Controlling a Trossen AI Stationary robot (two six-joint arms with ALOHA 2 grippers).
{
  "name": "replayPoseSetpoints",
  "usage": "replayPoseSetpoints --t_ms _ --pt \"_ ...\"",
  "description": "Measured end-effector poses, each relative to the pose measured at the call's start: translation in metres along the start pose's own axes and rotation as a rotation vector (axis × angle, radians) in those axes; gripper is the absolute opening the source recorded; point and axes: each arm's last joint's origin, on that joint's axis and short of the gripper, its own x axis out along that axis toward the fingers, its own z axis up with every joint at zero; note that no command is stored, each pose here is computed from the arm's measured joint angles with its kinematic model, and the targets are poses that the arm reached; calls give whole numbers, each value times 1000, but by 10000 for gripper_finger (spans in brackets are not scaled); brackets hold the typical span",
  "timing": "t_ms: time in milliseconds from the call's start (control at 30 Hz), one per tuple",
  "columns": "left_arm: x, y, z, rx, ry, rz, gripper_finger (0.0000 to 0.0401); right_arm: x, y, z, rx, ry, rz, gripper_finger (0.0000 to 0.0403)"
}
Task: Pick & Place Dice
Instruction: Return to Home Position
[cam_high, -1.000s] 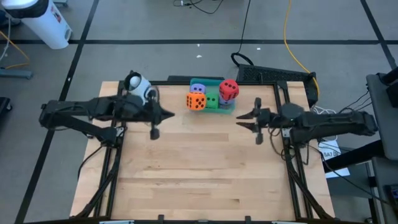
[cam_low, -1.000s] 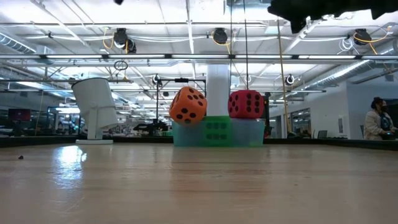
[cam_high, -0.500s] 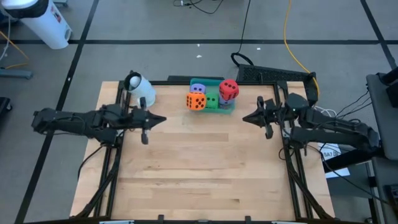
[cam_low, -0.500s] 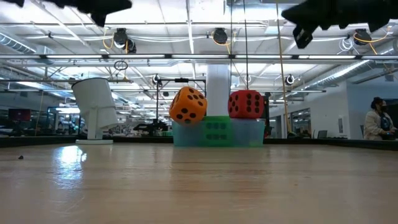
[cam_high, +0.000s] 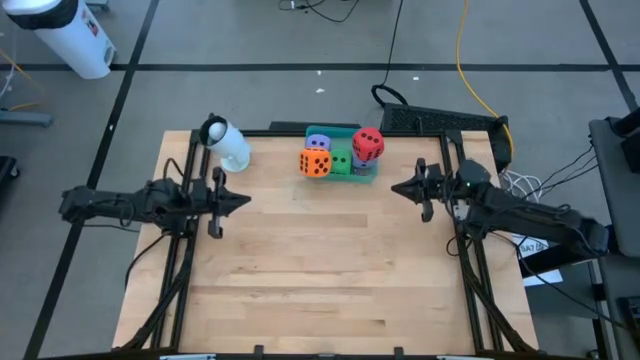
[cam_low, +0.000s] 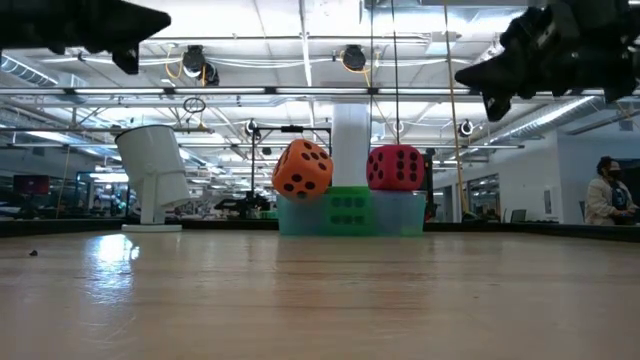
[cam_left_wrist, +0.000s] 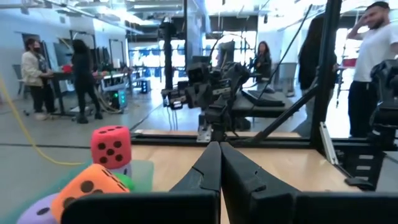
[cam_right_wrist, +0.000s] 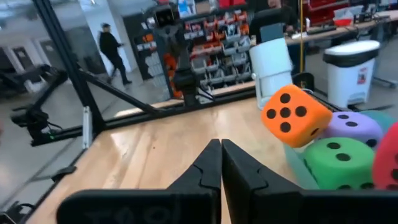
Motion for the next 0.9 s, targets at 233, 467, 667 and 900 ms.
replayPoseSetpoints --t_ms 233,467,667,900 --pt "-3 -2 -37 -1 3 -6 2 -8 -7 -38 49 -58 27 0" --pt "-6 -1 -68 15 88 36 1 -15 -16 -44 33 -96 -35 0" --pt "-6 -1 -71 15 122 44 1 -14 -16 -46 47 -75 -21 0" --pt "-6 -1 -71 2 125 53 14 -16 -14 -36 24 -164 2 0"
